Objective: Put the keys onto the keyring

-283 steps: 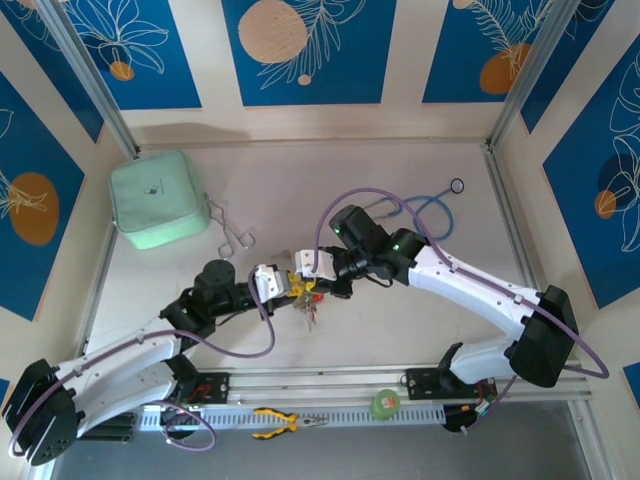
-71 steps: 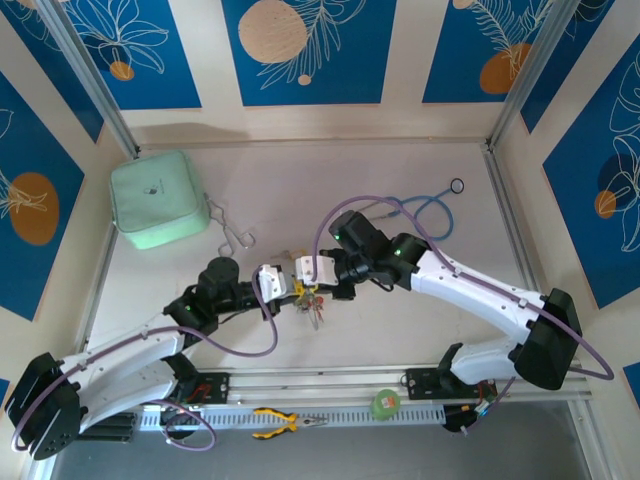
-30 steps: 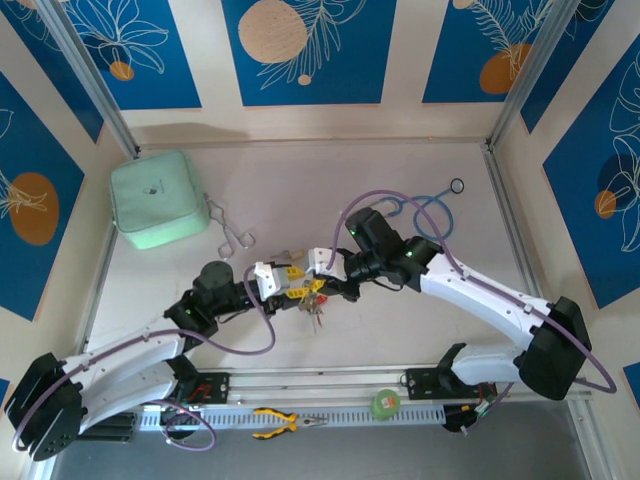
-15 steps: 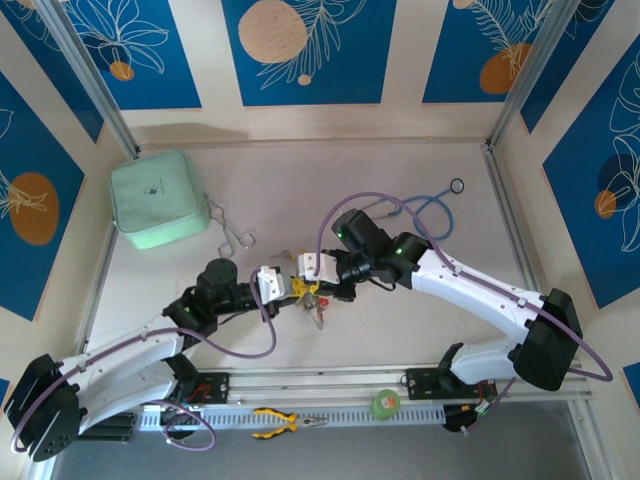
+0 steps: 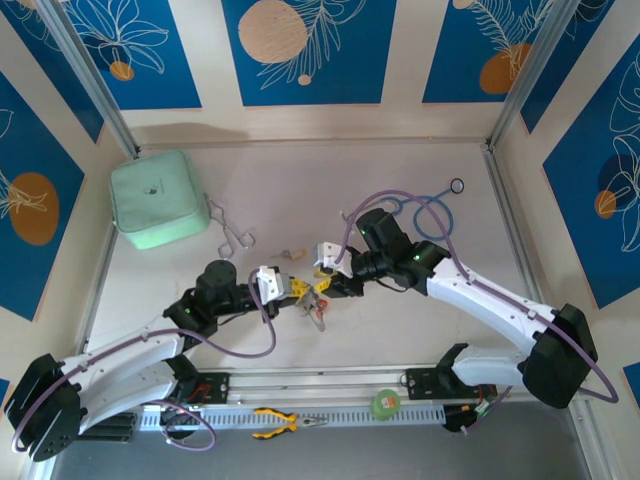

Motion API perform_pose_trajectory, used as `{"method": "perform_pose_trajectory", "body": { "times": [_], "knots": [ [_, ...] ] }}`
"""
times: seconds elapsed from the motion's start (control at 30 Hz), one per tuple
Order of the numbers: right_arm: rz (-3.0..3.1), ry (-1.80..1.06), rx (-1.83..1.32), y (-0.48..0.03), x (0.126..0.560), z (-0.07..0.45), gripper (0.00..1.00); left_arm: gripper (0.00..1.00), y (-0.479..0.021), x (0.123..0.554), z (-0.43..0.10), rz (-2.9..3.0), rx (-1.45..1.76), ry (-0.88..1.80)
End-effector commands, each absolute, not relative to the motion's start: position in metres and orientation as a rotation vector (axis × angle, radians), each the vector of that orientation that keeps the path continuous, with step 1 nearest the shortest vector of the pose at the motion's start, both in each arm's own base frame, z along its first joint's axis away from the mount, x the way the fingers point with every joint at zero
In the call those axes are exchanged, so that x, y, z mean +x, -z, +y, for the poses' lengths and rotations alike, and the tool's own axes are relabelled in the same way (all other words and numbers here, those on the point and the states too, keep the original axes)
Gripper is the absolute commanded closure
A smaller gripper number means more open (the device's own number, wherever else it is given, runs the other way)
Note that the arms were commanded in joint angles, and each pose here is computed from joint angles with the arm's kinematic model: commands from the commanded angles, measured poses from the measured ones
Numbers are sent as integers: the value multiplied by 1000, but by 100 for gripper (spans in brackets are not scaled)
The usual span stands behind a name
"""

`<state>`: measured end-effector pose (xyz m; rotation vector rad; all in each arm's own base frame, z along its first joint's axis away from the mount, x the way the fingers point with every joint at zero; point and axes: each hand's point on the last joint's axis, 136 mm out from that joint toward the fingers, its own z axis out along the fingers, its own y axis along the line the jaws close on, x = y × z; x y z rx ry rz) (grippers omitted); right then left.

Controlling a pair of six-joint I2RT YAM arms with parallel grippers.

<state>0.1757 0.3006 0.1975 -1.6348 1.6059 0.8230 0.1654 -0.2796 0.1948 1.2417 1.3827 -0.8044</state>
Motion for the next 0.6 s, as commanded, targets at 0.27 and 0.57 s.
{"method": "perform_pose_trajectory", "body": {
  "times": [0.27, 0.57],
  "knots": [
    [1549, -975, -1641, -199, 166, 312, 75, 100, -214, 164, -282, 1308, 1200, 830],
    [1571, -961, -1649, -189, 167, 308, 77, 100, -214, 163, -282, 1304, 1203, 831]
  ]
}}
